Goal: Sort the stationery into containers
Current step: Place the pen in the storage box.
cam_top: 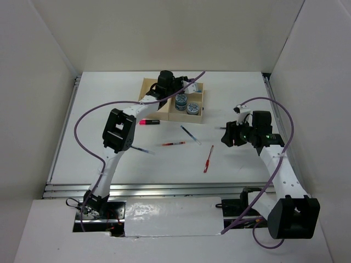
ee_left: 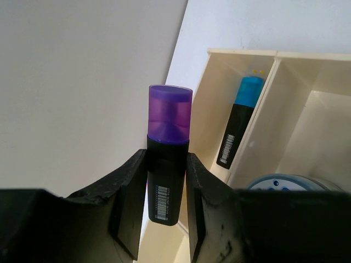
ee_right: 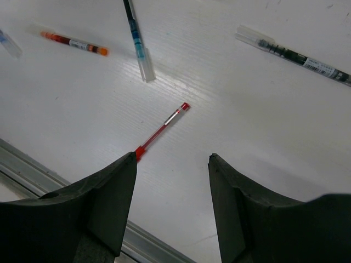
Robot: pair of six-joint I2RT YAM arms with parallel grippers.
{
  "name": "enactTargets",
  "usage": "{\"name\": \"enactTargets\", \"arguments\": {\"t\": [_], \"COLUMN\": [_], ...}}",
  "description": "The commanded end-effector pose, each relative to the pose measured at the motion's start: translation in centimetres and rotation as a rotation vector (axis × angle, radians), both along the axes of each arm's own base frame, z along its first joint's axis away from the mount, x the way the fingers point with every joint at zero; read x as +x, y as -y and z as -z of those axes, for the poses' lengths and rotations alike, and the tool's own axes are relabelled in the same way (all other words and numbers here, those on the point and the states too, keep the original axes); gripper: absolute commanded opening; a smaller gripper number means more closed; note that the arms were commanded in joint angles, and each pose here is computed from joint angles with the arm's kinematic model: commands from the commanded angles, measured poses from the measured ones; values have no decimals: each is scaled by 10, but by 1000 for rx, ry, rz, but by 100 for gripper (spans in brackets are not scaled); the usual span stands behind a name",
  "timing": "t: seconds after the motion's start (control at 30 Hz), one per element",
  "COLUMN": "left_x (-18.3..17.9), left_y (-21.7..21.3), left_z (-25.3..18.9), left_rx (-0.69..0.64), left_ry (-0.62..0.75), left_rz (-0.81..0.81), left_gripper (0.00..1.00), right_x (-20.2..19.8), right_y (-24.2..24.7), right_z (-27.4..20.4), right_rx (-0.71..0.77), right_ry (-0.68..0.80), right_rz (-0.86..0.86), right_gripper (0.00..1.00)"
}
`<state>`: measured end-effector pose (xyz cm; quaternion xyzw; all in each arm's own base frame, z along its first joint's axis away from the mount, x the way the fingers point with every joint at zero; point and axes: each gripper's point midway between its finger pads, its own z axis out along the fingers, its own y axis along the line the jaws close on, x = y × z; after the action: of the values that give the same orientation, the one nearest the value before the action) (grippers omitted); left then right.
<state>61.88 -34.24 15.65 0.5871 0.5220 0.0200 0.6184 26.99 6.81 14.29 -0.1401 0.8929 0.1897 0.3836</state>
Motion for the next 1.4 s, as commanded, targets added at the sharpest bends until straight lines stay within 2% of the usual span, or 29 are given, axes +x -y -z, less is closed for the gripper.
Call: {"name": "enactTargets", "arguments": {"t": [0.0, 0.17, 0.57, 0.8, 0.9, 0.97, 1.03, 1.07, 1.1, 1.17, 1.2, 1.23, 1.27, 1.33, 1.37], "left_x": [-3, -5, -3, 1, 2, 1, -2, -7, -12, -21, -32, -41, -51, -68, -82], "left_y": [13, 15, 15, 16, 14, 13, 6, 6, -3, -24, -36, -48, -72, -101, -131], "left_z": [-12, -7, -4, -6, -11, -19, -46, -57, -90, -105, -134, -131, -149, -150, -176], "left_rx": [-43, -32, -28, -35, -44, -70, -130, -179, -217, -296, -334, -370, -402, -466, -505], "left_ry": [39, 26, 20, 27, 35, 39, 62, 31, 46, -52, -64, -189, -230, -356, -349], "left_rz": [60, 73, 73, 66, 61, 55, 42, 42, 34, 0, -4, -34, -28, -50, -57], "left_gripper": [12, 27, 41, 63, 68, 67, 64, 64, 60, 55, 50, 48, 45, 45, 46], "right_x": [9, 8, 9, 9, 9, 9, 10, 9, 9, 9, 9, 8, 7, 6, 5], "right_y": [-1, -2, -2, -2, -2, -2, -2, -2, -2, -2, -2, -3, -5, -8, -9], "right_z": [-13, -13, -15, -16, -16, -18, -21, -20, -23, -26, -28, -29, -29, -29, -28], "right_rx": [20, 22, 27, 27, 28, 30, 28, 28, 24, 21, 19, 22, 22, 37, 44], "right_ry": [50, 47, 54, 54, 53, 55, 64, 62, 74, 84, 93, 99, 102, 103, 98], "right_rz": [-2, -3, 2, 6, 7, 5, 3, 1, -3, -6, -7, -18, -27, -43, -42], "right_gripper": [62, 62, 62, 63, 63, 63, 63, 63, 63, 63, 63, 63, 63, 63, 63]}}
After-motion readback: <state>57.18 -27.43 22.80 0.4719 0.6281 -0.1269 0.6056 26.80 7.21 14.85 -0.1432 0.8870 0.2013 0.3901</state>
